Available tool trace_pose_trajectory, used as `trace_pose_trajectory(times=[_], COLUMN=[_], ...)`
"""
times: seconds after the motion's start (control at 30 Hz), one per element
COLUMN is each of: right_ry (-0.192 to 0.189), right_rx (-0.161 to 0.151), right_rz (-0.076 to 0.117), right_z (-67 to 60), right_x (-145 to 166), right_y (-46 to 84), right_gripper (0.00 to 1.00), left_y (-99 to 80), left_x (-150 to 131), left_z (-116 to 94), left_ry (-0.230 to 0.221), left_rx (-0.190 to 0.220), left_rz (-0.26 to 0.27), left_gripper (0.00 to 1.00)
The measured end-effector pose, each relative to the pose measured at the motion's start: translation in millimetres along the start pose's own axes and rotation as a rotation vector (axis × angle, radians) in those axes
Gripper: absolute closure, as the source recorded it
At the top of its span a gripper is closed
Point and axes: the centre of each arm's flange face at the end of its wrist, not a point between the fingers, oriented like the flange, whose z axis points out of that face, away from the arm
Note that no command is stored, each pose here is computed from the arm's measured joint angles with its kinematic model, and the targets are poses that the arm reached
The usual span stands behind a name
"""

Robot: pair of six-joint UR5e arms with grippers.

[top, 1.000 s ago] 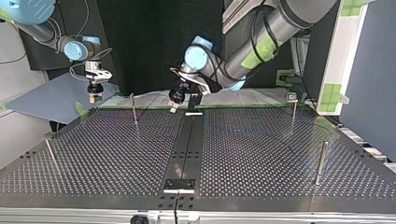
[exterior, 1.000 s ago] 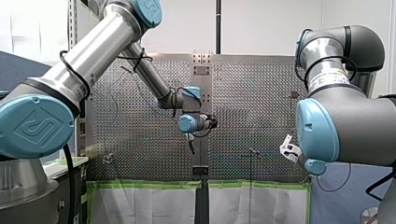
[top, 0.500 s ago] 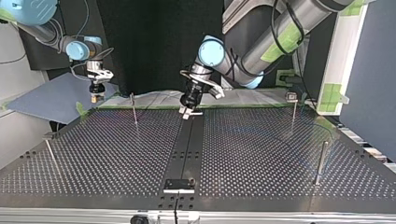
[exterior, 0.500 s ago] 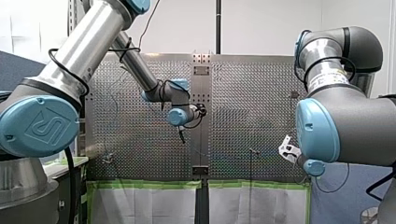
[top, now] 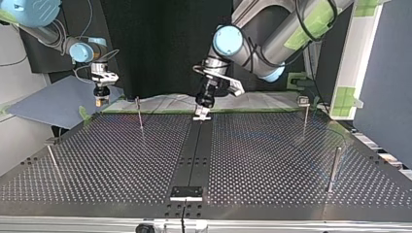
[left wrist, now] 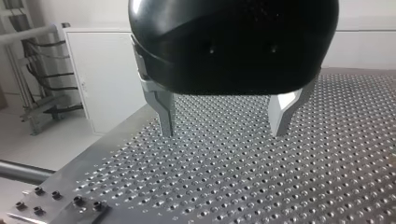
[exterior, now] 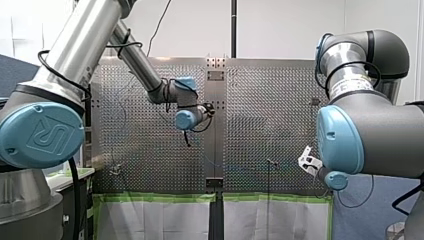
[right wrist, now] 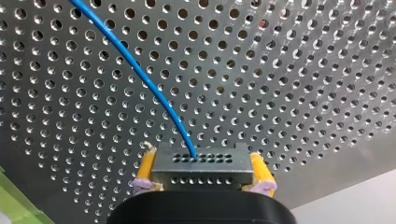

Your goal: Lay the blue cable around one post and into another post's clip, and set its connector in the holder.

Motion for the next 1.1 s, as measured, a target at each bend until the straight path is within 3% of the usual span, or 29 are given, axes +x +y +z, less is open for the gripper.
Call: trace_pose_trajectory(times=[0.3, 0.63, 1.1], right_ry=[-0.002, -0.007, -0.01], right_rx=[0.0, 0.001, 0.001], right_rz=[0.016, 0.027, 0.029], right_z=[-0.3, -1.1, -1.6], right_x=[-1.3, -4.4, -6.3], right_y=[0.2, -0.9, -1.6], right_gripper=[1.0, 1.0, 1.0], left_y=[6.9, 8.1, 26.6], left_x=[-21.9, -41.6, -10.4], left_z=[-24.2, -51.5, -105.3], left_ry=[-0.037, -0.066, 0.035], left_rx=[-0.055, -0.038, -0.058], left_rz=[0.031, 0.027, 0.048], left_gripper=[0.0, 0.0, 0.0])
